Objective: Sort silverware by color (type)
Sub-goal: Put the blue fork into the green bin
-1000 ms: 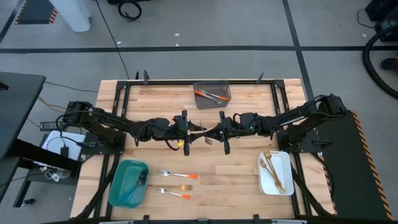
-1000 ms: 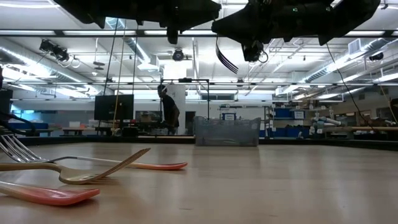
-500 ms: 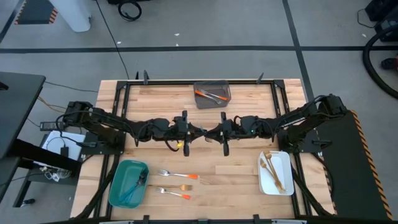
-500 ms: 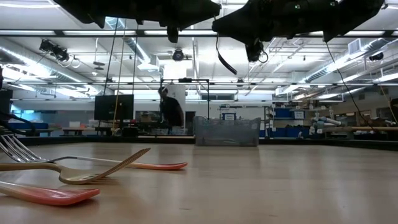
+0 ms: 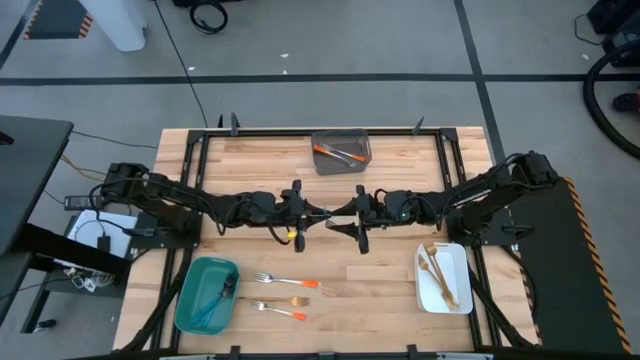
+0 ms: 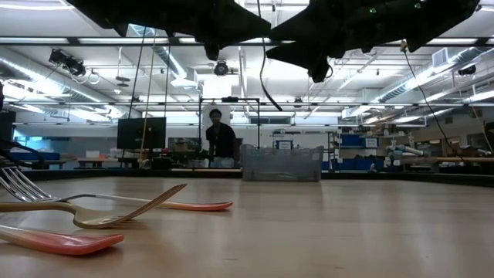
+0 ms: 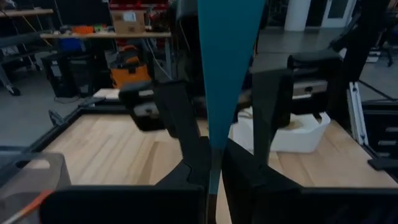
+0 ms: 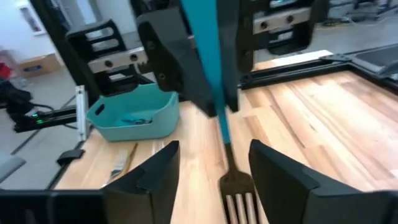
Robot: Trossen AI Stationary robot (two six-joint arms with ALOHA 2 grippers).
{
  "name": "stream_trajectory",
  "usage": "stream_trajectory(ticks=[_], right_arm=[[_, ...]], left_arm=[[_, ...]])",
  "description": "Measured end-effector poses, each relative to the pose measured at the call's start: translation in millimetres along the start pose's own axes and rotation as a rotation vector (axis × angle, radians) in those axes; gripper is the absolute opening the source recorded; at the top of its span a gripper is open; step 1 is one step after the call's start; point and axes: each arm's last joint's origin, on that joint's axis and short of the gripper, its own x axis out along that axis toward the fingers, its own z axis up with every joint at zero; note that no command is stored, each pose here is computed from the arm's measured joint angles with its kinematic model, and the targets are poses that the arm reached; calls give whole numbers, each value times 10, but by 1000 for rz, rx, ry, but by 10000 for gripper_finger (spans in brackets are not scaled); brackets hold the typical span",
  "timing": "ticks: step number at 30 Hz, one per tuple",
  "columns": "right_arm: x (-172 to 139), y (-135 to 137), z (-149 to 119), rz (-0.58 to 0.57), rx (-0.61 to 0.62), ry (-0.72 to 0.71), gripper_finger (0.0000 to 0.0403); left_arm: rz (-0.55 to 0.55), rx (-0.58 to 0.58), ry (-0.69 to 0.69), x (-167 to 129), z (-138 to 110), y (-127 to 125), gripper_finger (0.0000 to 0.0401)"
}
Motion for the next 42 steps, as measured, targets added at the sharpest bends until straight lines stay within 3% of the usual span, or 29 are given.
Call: stream_trajectory(ticks=[10,23,32,39,42], right_arm=[[-26,123,-87,-60,18,46,216],[-180,608,-246,-75,-1,70,217],[-190,686,-318,-69,-21,92,217],[-3,629,-637,-214,-43,131,215],[80,611,-724,-220,-38,113,214]], left_arm=[[-20,-91,217,-116,-135,-97,33],[-23,-399,502,-597,-124,-367,34],[-27,-587,612,-961,-44,-537,34],[-59,-711,629,-1208,96,-544,34],[-73,-741,636,-1318,146,-537,34]])
